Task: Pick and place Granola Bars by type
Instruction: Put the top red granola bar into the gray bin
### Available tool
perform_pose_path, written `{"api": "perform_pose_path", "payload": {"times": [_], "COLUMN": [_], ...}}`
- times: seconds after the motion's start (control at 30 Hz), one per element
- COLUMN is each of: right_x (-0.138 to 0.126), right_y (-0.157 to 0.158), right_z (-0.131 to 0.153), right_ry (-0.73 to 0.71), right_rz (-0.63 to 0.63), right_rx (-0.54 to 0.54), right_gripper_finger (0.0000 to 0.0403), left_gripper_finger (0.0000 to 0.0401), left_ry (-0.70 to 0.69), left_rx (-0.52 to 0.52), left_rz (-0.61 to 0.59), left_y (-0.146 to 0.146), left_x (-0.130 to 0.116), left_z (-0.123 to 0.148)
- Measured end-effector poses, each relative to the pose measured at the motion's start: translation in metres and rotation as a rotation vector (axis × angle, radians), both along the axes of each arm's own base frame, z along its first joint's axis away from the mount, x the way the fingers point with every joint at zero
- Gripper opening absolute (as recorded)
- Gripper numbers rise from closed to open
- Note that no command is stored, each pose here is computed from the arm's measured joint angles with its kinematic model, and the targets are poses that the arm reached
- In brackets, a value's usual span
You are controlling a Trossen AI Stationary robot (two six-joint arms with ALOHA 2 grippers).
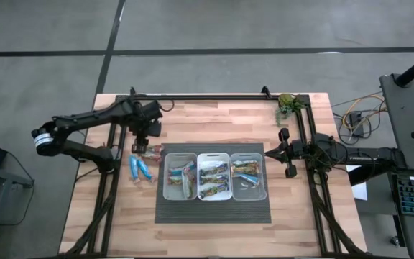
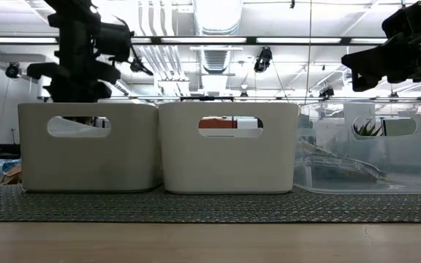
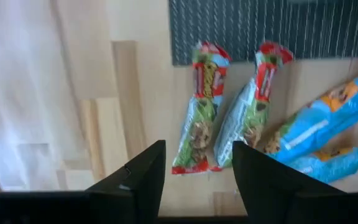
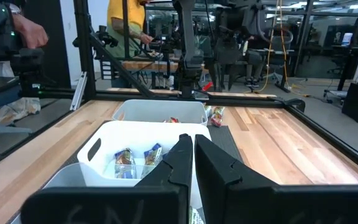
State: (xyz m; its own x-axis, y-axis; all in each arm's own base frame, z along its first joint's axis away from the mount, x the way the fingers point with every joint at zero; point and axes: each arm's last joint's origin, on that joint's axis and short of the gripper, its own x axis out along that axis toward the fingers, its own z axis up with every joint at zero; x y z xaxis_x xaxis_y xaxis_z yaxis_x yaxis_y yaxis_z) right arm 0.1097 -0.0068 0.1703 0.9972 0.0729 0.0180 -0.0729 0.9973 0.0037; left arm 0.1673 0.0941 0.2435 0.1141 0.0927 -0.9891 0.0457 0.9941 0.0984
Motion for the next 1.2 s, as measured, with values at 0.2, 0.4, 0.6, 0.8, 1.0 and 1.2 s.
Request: {"api": "perform_pose_path", "payload": {"times": [0.2, 0.4, 0.6, 0.8, 1.0, 1.2], "right_x": [0.0, 0.0, 0.0, 0.0, 0.0, 0.0], "right_y": [0.0, 0.0, 0.0, 0.0, 0.0, 0.0], "right_z": [0.0, 0.0, 0.0, 0.0, 0.0, 0.0], "right_ry": [0.0, 0.0, 0.0, 0.0, 0.0, 0.0], "right_rz": [0.0, 0.0, 0.0, 0.0, 0.0, 0.0], "right_rx": [0.0, 0.0, 0.0, 0.0, 0.0, 0.0], "right_gripper_finger": [0.0009, 0.0009, 0.0009, 0.0009, 0.0009, 0.0009], "left_gripper_finger": [0.0167, 0.0167, 0.0167, 0.0167, 0.0167, 0.0167], "left_ry": [0.001, -0.001, 0.035, 0.05, 0.071, 0.077], "left_rx": [0.004, 0.01, -0.012, -0.022, -0.038, -0.042], "left_rz": [-0.033, -0.054, -0.049, -0.048, -0.045, -0.039], "left_y": [0.0, 0.001, 0.001, 0.001, 0.0, 0.0], "left_x": [-0.001, -0.001, -0.002, -0.002, -0.004, -0.005], "left_z": [-0.017, -0.032, -0.044, -0.054, -0.062, -0.068]}}
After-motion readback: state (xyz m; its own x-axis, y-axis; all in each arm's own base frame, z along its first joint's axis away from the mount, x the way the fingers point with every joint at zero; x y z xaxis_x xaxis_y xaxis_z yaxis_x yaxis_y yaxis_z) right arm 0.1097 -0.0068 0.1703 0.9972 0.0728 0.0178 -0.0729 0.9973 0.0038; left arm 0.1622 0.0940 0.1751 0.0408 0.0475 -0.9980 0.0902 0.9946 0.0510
